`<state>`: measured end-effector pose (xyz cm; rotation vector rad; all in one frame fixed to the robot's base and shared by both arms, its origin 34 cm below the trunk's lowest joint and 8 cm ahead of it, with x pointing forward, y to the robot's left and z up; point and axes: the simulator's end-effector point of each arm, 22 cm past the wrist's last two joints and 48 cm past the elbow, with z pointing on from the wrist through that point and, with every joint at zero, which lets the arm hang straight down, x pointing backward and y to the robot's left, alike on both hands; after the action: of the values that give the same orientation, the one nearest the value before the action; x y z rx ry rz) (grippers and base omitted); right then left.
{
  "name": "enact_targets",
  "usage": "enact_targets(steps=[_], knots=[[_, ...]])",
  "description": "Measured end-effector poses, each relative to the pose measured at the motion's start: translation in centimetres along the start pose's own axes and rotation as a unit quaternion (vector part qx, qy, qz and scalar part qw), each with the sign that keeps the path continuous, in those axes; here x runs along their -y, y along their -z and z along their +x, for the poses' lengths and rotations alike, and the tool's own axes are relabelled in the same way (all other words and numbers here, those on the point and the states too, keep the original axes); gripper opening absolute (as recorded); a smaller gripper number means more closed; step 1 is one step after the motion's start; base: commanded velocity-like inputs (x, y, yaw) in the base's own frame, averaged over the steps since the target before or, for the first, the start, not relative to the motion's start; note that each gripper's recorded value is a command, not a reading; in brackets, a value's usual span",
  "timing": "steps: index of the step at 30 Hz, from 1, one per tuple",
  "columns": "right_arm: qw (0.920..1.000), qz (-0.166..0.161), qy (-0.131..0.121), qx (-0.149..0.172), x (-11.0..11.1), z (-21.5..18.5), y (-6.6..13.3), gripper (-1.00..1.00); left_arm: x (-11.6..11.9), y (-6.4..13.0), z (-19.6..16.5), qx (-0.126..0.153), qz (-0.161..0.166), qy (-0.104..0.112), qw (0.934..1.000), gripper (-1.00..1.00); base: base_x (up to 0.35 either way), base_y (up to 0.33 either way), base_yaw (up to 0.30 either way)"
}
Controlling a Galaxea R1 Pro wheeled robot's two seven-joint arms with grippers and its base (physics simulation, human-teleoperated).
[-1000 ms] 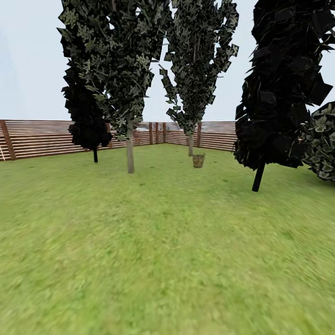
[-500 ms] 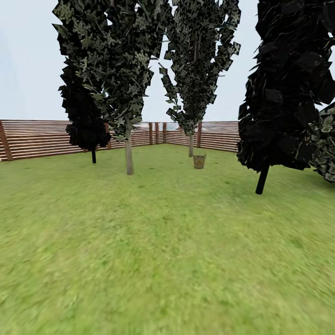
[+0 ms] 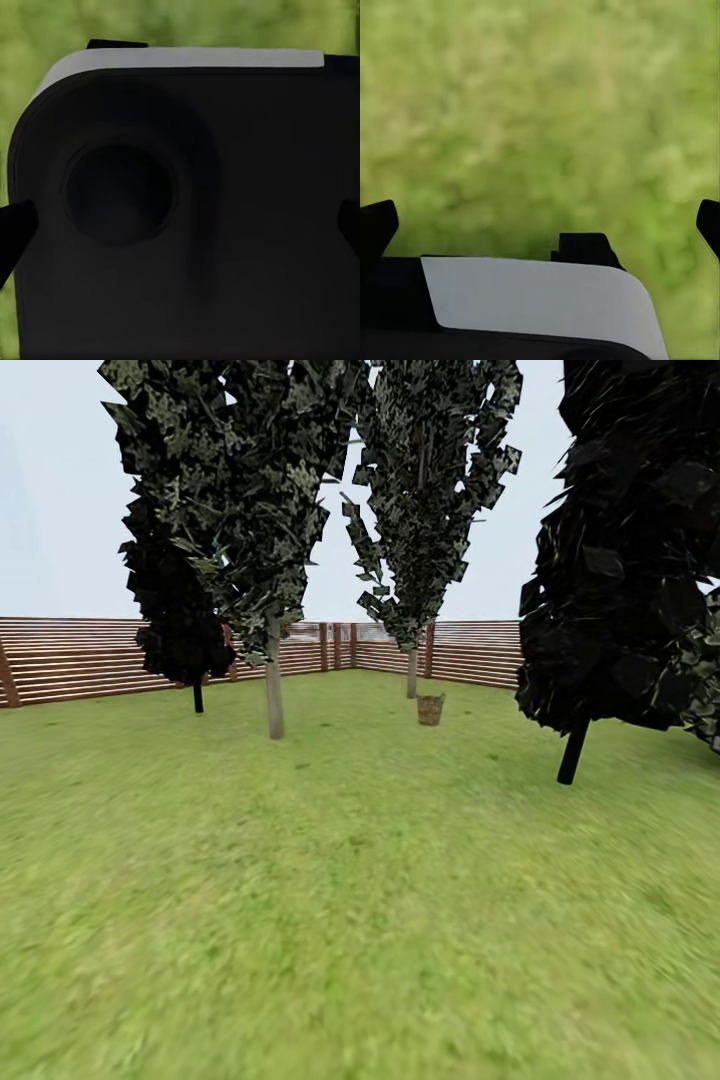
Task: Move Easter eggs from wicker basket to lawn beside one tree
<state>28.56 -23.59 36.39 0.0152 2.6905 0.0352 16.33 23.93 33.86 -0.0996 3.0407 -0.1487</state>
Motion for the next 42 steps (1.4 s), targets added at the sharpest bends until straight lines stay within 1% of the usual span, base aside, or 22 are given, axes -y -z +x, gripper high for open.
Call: enact_targets(steps=[35, 42], knots=[[1.0, -0.002, 0.002, 0.001, -0.18, -0.03, 0.01, 1.0, -0.03, 0.0, 0.03, -0.001, -0.001, 0.0, 1.0, 1.0, 0.332, 0.0, -0.001], [1.0, -0.003, 0.003, 0.002, -0.22, -0.04, 0.01, 1.0, -0.03, 0.0, 0.02, 0.0, -0.001, 0.0, 1.0, 1.0, 0.332, 0.0, -0.125]])
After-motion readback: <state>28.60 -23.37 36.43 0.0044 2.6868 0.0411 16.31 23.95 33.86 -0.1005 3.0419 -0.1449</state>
